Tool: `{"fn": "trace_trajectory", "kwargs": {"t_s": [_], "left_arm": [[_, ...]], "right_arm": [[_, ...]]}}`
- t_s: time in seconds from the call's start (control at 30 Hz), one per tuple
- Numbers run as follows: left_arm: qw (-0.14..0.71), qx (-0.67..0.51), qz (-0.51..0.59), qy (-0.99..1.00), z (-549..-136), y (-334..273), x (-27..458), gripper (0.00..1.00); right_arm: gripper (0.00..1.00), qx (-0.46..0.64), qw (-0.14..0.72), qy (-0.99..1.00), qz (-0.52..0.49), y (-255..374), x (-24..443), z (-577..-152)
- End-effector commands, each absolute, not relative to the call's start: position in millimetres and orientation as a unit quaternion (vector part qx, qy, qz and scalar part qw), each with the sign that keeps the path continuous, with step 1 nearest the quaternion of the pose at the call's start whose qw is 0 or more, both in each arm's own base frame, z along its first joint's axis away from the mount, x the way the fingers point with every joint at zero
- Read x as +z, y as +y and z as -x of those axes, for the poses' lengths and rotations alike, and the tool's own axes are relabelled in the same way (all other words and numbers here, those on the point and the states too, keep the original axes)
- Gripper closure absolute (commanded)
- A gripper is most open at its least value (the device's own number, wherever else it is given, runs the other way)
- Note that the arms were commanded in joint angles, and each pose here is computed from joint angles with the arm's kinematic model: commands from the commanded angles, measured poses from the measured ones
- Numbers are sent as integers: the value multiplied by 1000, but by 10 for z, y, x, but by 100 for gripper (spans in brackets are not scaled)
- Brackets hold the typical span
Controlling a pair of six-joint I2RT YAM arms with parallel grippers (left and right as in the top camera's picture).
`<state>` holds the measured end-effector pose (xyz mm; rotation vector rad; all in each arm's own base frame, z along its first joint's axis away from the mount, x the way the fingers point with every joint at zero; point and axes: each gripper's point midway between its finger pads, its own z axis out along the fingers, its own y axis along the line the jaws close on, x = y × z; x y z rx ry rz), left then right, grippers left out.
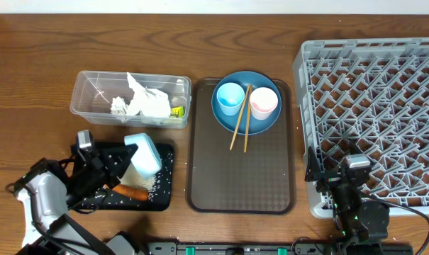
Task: Sort waste into correct bins and load items into the dishwasher rack
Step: 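Tilt the bowl to pour the rice onto the black tray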
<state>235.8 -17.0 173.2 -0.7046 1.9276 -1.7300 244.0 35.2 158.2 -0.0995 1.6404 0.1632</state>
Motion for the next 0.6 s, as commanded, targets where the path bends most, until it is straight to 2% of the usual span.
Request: {"fn": "trace_trajectory", "kwargs": {"t_s": [0.0, 0.27, 0.47, 0.57], "left_arm": [[232, -621, 244, 707, -2379, -166, 1702, 94], [223, -648, 271, 676, -2448, -114, 1828, 94], [198, -571, 273, 748, -2436, -42, 1661, 94], [208, -555, 274, 757, -2487, 21, 1789, 94]], "right_arm": [[1, 74, 676, 732, 50, 376, 1565, -2436], [1, 75, 676, 732, 49, 376, 1565, -2436], [1, 75, 676, 732, 49, 376, 1565, -2436], [1, 75, 676, 732, 49, 376, 1565, -2436]]}}
